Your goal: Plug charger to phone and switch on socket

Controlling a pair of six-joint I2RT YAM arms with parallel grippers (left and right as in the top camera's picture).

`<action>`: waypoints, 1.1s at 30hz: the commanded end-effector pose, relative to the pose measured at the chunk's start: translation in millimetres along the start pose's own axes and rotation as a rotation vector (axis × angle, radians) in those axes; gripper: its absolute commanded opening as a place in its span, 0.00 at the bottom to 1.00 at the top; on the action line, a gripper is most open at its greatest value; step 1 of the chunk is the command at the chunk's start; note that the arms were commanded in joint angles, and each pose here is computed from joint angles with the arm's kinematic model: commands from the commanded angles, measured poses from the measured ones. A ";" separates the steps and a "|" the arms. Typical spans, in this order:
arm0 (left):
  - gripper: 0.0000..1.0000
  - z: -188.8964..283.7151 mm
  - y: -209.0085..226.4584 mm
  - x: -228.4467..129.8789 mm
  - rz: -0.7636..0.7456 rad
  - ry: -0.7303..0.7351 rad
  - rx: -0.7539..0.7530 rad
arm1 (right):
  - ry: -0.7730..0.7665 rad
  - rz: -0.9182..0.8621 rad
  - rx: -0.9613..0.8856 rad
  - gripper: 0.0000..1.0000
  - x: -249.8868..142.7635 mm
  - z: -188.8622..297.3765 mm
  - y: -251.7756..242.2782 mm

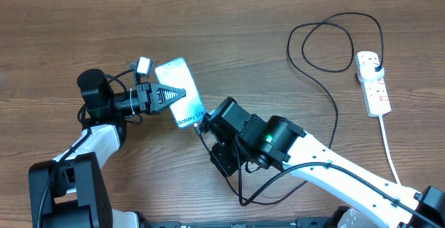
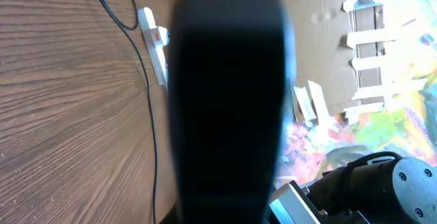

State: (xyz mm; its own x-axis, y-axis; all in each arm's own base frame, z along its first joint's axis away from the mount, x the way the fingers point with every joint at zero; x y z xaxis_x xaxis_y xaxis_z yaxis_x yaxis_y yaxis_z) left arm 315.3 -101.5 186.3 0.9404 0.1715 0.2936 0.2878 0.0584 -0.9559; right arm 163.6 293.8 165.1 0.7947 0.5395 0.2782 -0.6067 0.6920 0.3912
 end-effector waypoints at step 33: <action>0.04 -0.5 -6.2 0.4 -0.086 0.023 -0.017 | -0.052 0.019 0.021 0.04 7.9 9.7 6.5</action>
State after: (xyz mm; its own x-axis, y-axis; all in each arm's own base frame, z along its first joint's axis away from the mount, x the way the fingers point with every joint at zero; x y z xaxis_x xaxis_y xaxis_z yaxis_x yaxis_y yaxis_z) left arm 315.4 -101.4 186.2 0.9319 0.1701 0.3204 0.3141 0.0634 -0.9473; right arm 165.0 295.9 166.3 0.7925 0.5368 0.2894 -0.6097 0.6877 0.3941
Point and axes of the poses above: each gripper's point midway between its finger pads, its own z axis back along the fingers, its own y axis along the line the jaws close on, x = y × z, the point moved 2 cm from there along z, back along the fingers, and after that the axes turned 3 degrees about -z, right-handed, at the moved point
